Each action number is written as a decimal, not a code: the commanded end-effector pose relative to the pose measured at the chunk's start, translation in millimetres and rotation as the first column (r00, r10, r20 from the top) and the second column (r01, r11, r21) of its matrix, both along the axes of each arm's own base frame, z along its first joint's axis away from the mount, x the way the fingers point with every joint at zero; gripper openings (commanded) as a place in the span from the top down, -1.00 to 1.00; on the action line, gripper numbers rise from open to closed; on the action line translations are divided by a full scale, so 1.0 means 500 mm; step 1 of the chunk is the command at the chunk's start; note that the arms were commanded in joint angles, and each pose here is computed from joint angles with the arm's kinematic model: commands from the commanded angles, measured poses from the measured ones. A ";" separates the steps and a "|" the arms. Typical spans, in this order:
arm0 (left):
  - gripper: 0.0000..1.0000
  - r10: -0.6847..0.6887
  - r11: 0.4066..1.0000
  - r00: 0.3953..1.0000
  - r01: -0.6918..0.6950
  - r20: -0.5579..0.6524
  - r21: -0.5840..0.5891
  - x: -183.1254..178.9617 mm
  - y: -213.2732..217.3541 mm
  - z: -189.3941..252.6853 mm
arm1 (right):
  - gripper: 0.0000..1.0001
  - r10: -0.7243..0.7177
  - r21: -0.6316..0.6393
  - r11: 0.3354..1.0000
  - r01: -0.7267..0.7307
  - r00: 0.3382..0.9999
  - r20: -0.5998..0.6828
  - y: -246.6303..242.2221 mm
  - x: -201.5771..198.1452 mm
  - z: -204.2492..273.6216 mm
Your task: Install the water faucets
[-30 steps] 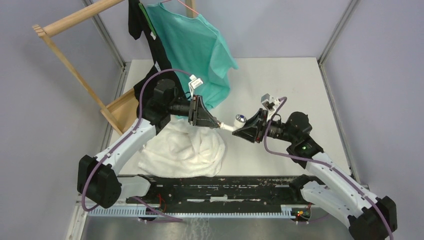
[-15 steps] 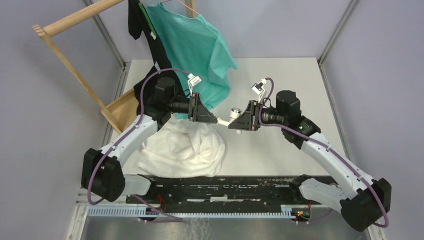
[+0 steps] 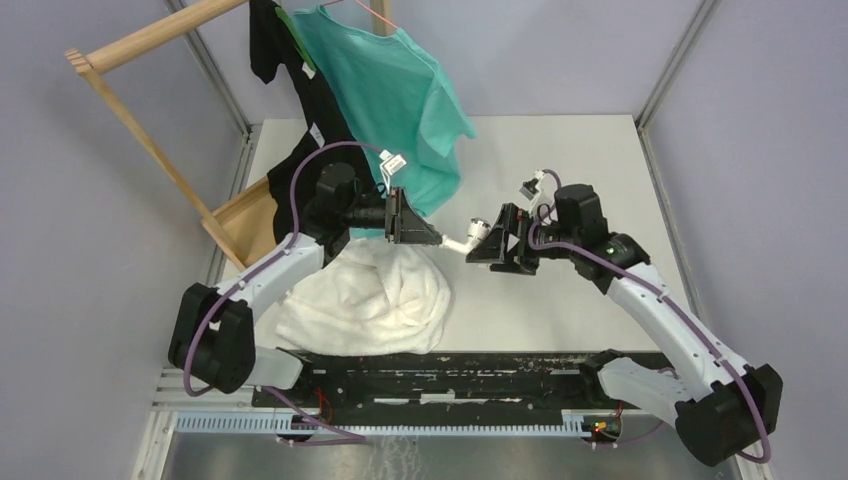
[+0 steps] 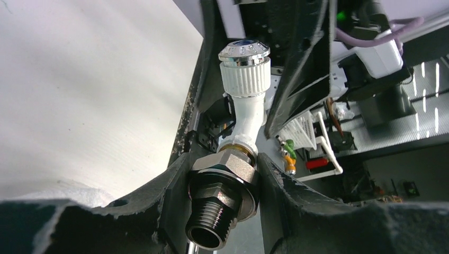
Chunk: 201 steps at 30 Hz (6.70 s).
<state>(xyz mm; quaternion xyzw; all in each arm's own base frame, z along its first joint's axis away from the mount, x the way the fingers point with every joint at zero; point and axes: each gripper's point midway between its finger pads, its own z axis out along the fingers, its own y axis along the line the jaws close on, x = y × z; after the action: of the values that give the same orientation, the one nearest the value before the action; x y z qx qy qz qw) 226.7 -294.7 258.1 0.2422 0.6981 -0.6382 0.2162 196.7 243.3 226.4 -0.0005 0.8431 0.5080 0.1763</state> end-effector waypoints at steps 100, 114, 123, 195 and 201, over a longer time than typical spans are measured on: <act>0.94 0.038 0.998 0.866 -0.011 -0.499 0.057 0.032 0.025 0.023 | -0.05 0.288 -0.230 0.944 -0.236 0.255 0.923 0.076 0.072 0.079; 0.94 -0.011 1.000 0.894 0.000 -0.449 -0.024 0.048 0.017 0.048 | 0.98 0.107 0.083 0.975 -0.206 0.763 0.637 0.102 0.066 0.104; 0.94 -0.035 0.995 0.951 0.005 -0.307 -0.099 0.037 0.022 0.095 | 0.98 0.060 0.338 0.935 -0.106 0.988 0.144 0.130 0.073 0.087; -0.35 0.069 0.997 0.975 -0.072 -0.209 -0.008 0.057 0.065 0.085 | 0.98 0.039 0.645 0.763 -0.040 0.999 0.016 0.068 0.141 0.106; 0.15 0.064 0.998 0.974 -0.068 -0.217 -0.011 0.057 0.064 0.083 | 0.98 0.073 0.639 0.766 -0.071 0.997 0.022 0.070 0.130 0.104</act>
<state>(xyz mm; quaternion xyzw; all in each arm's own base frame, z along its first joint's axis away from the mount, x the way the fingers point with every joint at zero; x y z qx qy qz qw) 262.8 -264.6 274.0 0.1137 0.7446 -0.6424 0.1415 268.7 278.6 258.8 0.0792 0.6365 0.7567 0.1263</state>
